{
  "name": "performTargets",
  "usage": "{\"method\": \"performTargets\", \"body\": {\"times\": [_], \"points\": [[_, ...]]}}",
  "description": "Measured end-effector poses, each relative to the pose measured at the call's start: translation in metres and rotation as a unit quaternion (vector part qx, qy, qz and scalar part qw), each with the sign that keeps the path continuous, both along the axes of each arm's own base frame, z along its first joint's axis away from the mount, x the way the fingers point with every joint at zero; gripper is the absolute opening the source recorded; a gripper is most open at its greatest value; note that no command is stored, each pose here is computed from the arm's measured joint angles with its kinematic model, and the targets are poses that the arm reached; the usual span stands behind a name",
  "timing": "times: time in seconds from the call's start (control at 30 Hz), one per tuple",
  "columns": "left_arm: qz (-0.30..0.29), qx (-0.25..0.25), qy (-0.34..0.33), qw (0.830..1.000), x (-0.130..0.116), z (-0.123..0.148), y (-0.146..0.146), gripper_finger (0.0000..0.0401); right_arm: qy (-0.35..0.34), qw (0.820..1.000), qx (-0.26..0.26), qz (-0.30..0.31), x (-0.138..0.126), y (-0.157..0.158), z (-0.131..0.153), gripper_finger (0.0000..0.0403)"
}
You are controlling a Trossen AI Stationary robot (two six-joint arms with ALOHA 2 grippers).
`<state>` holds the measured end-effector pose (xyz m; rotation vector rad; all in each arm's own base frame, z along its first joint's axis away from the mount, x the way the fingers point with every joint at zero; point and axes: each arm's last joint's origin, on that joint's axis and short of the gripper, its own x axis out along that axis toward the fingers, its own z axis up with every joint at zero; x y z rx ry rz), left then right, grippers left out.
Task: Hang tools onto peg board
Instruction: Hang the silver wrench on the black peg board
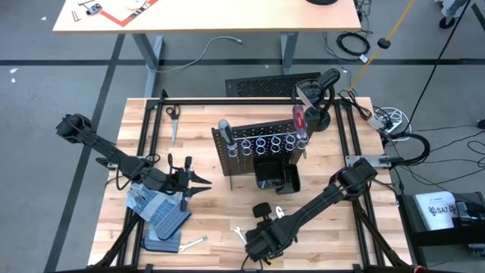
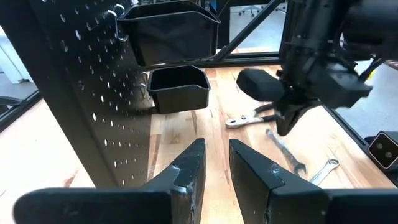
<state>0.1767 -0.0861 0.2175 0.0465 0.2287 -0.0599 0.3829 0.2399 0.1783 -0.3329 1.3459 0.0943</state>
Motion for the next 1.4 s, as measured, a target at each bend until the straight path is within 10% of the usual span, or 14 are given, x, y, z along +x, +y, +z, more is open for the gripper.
{"method": "performTargets", "body": {"times": [0.43,0.67,0.87,1.1,1.4], "points": [[0.0,0.0,0.0,1.0,0.0,0.0,0.0,0.0082,-0.091,0.993,0.066,-0.023,0.008,0.005,0.028,0.0],[0.0,0.0,0.0,1.0,0.0,0.0,0.0,0.0082,-0.091,0.968,0.233,-0.035,0.022,0.014,0.035,0.0051],[0.0,0.0,0.0,1.0,0.0,0.0,0.0,0.0082,-0.12,0.903,0.411,0.04,0.039,0.027,0.054,0.0137],[0.0,0.0,0.0,1.0,0.0,0.0,0.0,0.0082,-0.162,0.78,0.584,0.154,0.05,0.04,0.089,0.0201],[0.0,0.0,0.0,1.0,0.0,0.0,0.0,0.0082,-0.169,0.766,0.602,0.151,0.05,0.042,0.095,0.0203]]}}
